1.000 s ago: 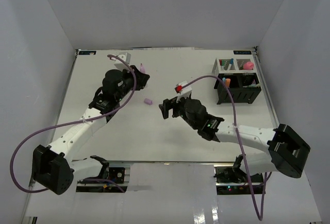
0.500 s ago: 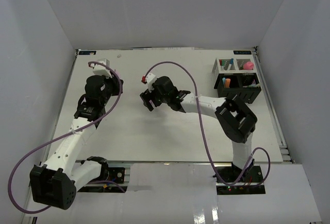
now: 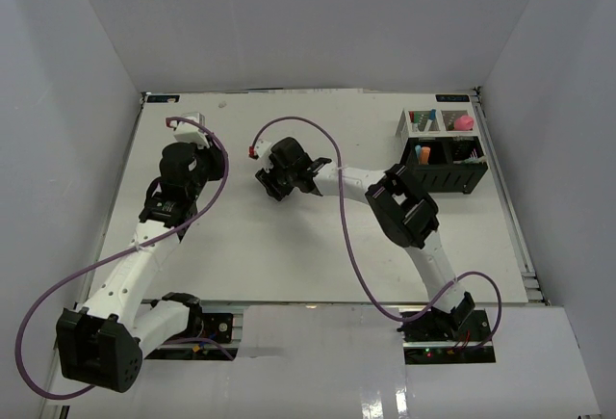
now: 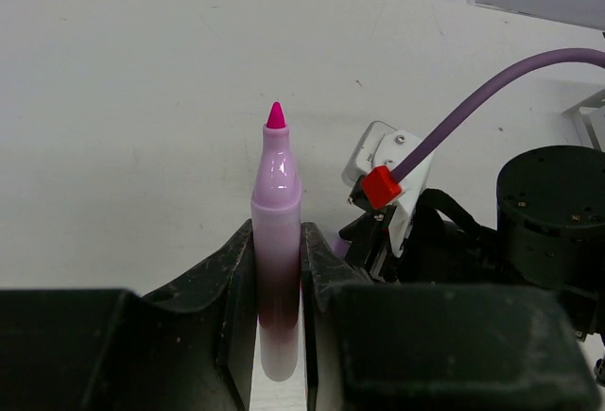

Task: Sort the stationery into containers
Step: Move the pen cap to the center of the board.

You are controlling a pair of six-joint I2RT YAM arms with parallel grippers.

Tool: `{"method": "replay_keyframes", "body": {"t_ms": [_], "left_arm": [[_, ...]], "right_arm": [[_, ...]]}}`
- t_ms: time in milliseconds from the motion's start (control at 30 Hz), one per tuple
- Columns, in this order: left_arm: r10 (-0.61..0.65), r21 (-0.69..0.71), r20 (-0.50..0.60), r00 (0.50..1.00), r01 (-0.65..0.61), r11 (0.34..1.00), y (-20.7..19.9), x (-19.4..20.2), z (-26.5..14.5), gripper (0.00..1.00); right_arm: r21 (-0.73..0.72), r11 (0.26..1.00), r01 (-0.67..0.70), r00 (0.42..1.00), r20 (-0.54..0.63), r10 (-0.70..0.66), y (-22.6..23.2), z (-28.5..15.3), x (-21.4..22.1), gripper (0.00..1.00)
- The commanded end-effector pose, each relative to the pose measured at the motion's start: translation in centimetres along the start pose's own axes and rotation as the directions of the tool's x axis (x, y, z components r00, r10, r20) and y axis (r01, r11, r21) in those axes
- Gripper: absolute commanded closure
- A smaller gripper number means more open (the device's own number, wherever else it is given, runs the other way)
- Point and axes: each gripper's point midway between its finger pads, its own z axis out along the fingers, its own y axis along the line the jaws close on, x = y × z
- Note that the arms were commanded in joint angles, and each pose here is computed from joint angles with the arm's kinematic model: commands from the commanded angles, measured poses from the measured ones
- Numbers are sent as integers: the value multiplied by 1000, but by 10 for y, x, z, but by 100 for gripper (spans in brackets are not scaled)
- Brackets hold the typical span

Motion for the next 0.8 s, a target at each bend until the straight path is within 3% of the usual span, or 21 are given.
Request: {"method": "replay_keyframes", "body": {"t_ms": [0, 100, 267, 300, 567, 767], "left_arm": [[-1, 13, 53, 999, 1, 1000, -2, -17, -7, 90], [-5, 22, 55, 998, 4, 1000, -3, -17, -8, 89], [-9, 41, 43, 999, 7, 999, -6, -15, -6, 89], [-12, 47, 41, 999, 10, 999, -7, -14, -6, 89], [-23, 100, 25, 999, 21, 995, -17, -12, -5, 87], [-27, 108, 30, 999, 24, 994, -18, -12, -7, 87]], "right_arm": [[-2, 1000, -5, 1000, -25, 5, 0, -5, 6, 54], [19, 999, -27, 999, -25, 28, -1, -12, 9, 58], [110, 991, -76, 993, -79, 85, -5, -41, 48, 78], [127, 988, -83, 995, -47, 90, -6, -55, 40, 79], [240, 955, -177, 964, -155, 217, 8, -131, 127, 77], [284, 935, -210, 941, -201, 273, 16, -158, 165, 66]]}}
